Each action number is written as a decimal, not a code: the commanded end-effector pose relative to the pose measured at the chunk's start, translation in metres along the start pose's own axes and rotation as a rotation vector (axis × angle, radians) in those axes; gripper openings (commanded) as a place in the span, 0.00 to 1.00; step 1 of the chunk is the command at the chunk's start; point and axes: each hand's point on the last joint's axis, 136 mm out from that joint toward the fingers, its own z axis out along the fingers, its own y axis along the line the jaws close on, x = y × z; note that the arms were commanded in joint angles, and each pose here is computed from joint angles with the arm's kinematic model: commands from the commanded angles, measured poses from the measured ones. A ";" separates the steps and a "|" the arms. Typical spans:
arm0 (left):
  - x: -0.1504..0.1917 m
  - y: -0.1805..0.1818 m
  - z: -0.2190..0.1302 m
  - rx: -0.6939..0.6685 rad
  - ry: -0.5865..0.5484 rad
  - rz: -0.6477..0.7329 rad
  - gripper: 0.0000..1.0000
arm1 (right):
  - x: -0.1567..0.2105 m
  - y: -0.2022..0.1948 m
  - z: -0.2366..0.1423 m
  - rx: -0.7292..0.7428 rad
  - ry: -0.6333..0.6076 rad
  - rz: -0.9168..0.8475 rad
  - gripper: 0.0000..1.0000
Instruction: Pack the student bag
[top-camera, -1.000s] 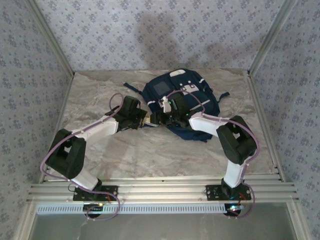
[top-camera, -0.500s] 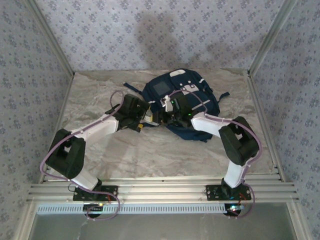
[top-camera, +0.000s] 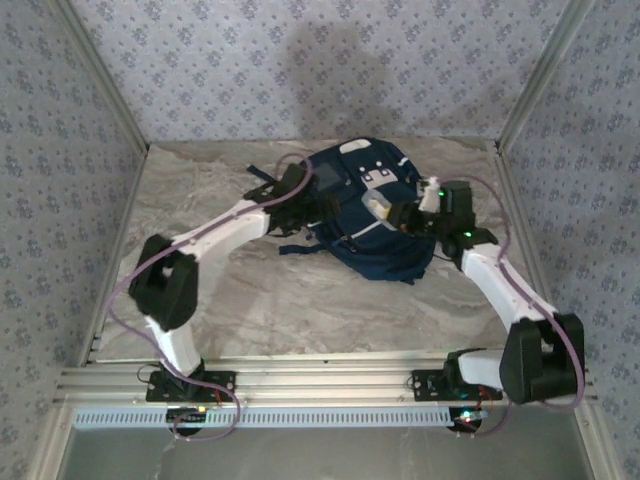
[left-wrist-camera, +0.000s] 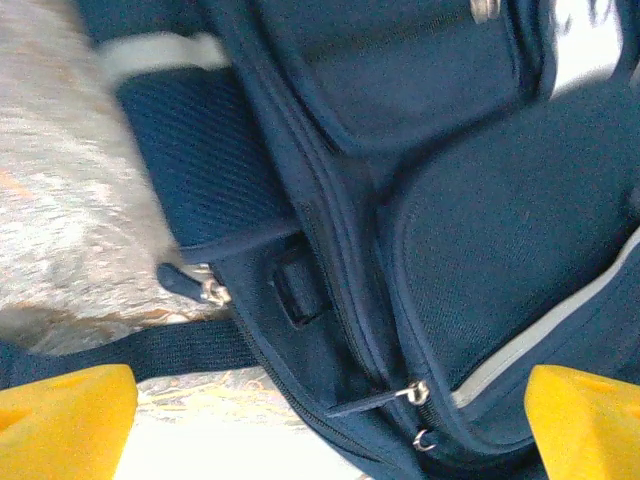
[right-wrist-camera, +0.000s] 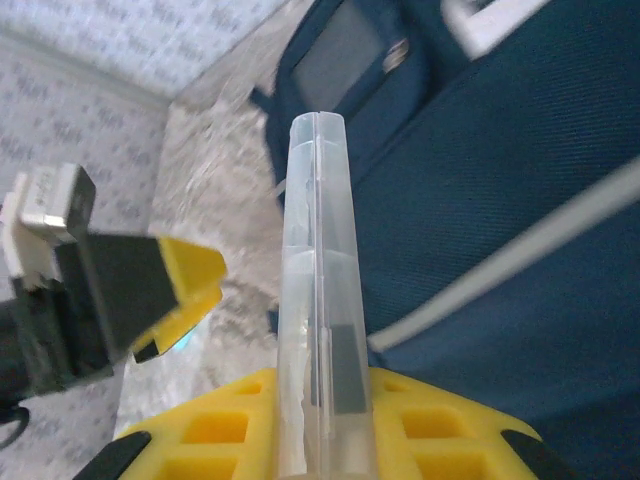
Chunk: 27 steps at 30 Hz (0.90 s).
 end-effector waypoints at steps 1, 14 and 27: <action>0.024 -0.024 0.014 -0.029 0.123 0.352 0.94 | 0.013 -0.035 -0.030 0.088 0.016 0.054 0.16; 0.067 -0.101 0.076 -0.083 0.194 0.964 0.82 | 0.003 -0.117 -0.107 0.161 -0.213 0.315 0.15; 0.065 -0.094 0.103 -0.138 0.210 1.048 0.38 | 0.001 -0.116 -0.115 0.155 -0.240 0.311 0.14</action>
